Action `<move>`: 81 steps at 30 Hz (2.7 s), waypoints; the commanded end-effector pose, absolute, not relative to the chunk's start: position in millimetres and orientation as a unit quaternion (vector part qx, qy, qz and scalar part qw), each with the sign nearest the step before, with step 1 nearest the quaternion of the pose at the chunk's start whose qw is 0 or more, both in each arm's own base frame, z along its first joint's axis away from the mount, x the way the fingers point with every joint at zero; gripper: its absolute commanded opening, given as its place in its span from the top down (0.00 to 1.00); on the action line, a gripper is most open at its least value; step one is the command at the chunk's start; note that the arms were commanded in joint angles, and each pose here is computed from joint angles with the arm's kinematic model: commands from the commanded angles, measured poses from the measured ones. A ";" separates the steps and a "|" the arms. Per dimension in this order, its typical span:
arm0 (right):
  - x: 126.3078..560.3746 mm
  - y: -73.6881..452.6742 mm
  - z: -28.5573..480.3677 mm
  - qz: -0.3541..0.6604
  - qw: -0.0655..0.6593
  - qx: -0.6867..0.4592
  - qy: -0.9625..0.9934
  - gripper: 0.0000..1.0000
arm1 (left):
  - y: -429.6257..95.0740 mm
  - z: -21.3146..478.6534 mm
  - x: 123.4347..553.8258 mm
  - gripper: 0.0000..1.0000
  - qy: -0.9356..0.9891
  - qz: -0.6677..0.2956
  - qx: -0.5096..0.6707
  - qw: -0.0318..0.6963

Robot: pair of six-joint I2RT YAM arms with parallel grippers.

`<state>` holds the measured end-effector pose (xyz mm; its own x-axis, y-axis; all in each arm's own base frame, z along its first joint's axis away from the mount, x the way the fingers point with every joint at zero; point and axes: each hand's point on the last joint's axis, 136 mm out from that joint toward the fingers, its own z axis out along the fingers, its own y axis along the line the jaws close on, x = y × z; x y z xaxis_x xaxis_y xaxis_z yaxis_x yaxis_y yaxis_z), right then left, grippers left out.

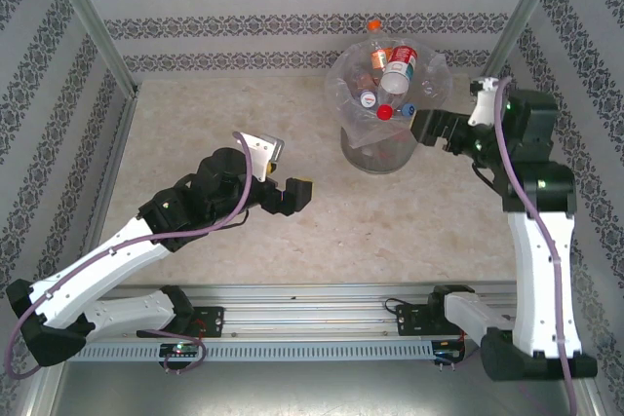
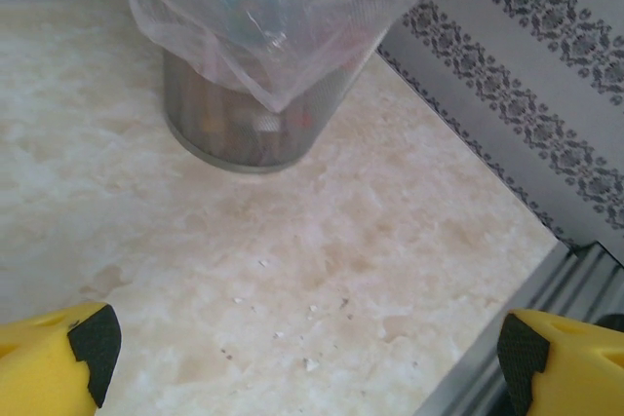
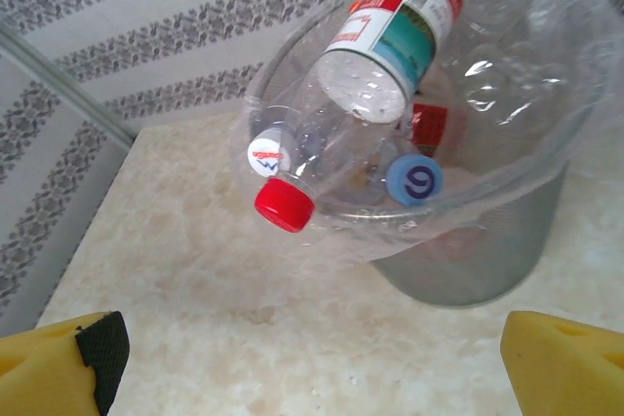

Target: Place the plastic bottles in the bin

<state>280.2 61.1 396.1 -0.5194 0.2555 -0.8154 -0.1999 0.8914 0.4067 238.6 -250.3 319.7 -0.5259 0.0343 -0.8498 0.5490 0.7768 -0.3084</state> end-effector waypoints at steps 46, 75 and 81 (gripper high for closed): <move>340.2 -8.9 146.5 -0.027 0.586 0.062 0.808 0.02 | -38.9 199.2 286.5 0.00 0.862 -0.011 -0.039 0.504; 394.5 -12.6 106.5 -0.035 0.593 0.049 0.803 0.02 | -20.1 185.3 295.4 0.00 0.853 0.028 -0.031 0.520; 394.3 -12.8 106.1 -0.036 0.591 0.049 0.804 0.02 | 0.4 175.1 324.3 0.00 0.828 0.041 -0.052 0.557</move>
<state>389.3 -12.5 94.1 -0.3296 0.0382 -0.9434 0.1330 0.9911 -0.0063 304.7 -5.4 160.9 -0.4834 -0.0575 -0.8735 -0.1283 0.9917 0.0057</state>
